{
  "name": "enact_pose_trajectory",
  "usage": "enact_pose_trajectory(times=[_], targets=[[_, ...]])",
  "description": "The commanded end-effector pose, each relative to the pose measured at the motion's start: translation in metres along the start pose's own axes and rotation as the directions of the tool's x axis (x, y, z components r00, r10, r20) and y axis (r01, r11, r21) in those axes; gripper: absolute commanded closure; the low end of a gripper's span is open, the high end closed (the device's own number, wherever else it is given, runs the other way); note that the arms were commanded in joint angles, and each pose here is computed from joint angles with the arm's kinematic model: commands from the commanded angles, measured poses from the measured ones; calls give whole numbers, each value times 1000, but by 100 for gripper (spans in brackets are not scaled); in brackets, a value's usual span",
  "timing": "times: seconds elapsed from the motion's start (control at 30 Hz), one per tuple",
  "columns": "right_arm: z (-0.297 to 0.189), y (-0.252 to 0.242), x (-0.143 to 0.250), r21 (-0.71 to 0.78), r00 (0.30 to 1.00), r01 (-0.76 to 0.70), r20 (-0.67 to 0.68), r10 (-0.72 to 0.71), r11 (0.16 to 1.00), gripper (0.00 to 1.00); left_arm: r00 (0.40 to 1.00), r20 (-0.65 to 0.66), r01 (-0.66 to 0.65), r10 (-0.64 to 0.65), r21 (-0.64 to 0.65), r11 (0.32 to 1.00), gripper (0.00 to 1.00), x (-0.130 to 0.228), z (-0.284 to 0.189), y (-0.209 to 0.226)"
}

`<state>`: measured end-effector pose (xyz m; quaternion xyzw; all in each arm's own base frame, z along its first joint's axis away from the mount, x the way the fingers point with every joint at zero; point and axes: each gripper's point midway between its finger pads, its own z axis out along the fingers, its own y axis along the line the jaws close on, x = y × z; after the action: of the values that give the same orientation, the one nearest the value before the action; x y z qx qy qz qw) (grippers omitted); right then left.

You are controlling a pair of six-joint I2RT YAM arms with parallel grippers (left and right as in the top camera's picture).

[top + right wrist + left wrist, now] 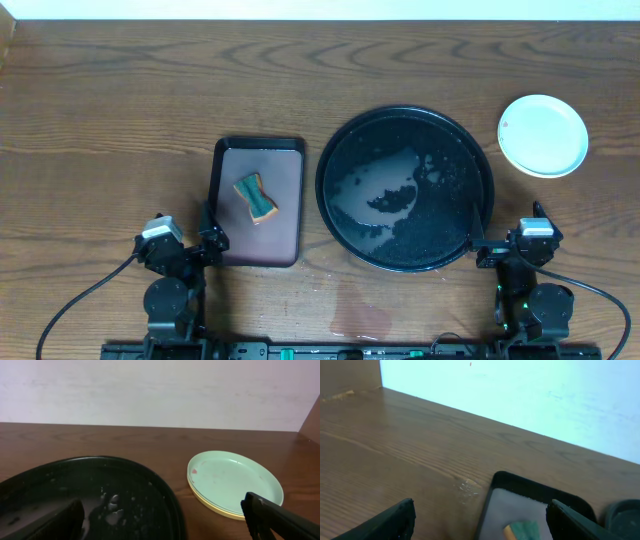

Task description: Clean dirty plates on tray and stack at the side

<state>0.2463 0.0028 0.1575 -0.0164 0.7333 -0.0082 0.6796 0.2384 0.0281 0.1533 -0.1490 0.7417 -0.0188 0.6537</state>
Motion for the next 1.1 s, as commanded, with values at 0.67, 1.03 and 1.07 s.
enact_pose_trajectory(times=[0.67, 1.03, 1.07], targets=[[0, -2, 1, 10, 1000, 8, 2, -8, 1000, 1, 997, -21, -70, 71, 36, 997, 16, 15, 5, 2], [0, -2, 1, 10, 1000, 8, 2, -8, 1000, 1, 970, -5, -240, 244, 159, 958, 16, 21, 3, -22], [0, -2, 1, 10, 1000, 8, 2, -8, 1000, 1, 970, -5, -240, 243, 152, 959, 16, 20, 4, -21]])
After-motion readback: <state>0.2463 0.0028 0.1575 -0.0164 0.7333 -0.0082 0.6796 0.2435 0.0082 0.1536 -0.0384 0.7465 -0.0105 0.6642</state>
